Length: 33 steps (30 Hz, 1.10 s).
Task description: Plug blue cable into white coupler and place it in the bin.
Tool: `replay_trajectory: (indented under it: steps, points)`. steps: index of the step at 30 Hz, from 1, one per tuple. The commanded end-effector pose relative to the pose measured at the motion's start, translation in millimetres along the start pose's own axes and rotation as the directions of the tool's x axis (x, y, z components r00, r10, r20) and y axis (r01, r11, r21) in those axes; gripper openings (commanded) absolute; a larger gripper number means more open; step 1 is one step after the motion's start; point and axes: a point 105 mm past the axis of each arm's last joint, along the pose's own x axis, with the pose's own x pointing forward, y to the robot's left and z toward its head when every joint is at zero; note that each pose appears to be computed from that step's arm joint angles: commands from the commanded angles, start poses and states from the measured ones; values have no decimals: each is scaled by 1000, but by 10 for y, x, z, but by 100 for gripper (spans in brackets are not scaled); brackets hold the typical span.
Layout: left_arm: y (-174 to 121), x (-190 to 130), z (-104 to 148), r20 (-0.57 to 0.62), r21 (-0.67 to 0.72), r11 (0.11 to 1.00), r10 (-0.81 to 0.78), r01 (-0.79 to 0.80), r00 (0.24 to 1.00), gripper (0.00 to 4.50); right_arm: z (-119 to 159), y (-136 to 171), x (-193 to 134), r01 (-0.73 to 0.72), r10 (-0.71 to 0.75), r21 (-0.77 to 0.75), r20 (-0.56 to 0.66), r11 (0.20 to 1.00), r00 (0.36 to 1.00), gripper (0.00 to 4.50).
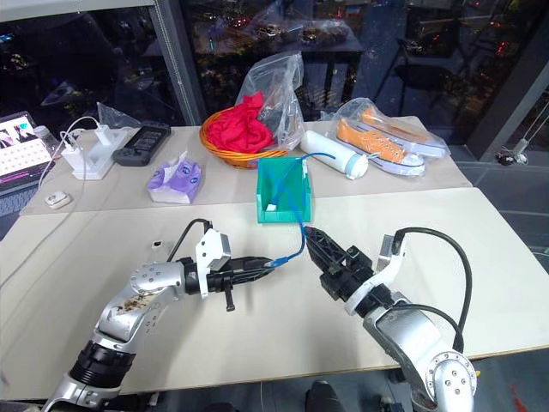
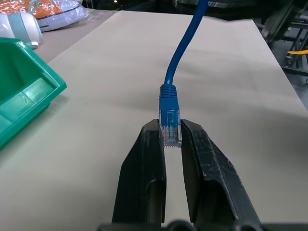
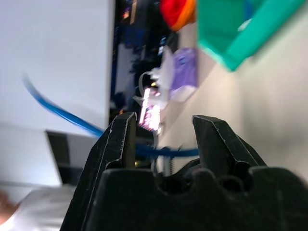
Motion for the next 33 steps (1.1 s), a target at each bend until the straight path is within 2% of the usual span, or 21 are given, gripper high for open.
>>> replay_trajectory:
  steps: [1, 3, 5, 8, 13, 19, 26, 33]
  points:
    - [58, 33, 195, 64, 19, 1000, 20, -21, 998, 6, -47, 9, -34, 9, -10, -24, -30, 1000, 1000, 222]
    - [68, 37, 227, 80, 0, 1000, 24, -24, 996, 6, -36, -123, -43, 81, -83, -57, -33, 995, 996, 222]
    - [90, 14, 229, 85, -17, 999, 37, -36, 996, 6, 69, -228, -69, 129, -128, -67, 20, 989, 992, 222]
    - [208, -56, 251, 97, -53, 994, 99, -94, 990, 6, 180, -267, -101, 140, -137, -47, 68, 989, 988, 222]
    - [340, -134, 242, 87, -50, 986, 164, -160, 983, 6, 119, -256, -86, 124, -122, -47, 36, 991, 992, 222]
    - [202, 56, 375, 117, -7, 995, 100, -100, 988, 6, -85, -190, 70, 93, -99, -106, -61, 990, 993, 222]
    - [92, 226, 460, 152, -4, 999, 52, -52, 987, 6, -101, -172, 201, 94, -103, -158, -50, 983, 993, 222]
    - [-13, 301, 531, 173, 4, 1000, 12, -13, 985, 6, -108, -225, 230, 109, -113, -146, -26, 983, 993, 222]
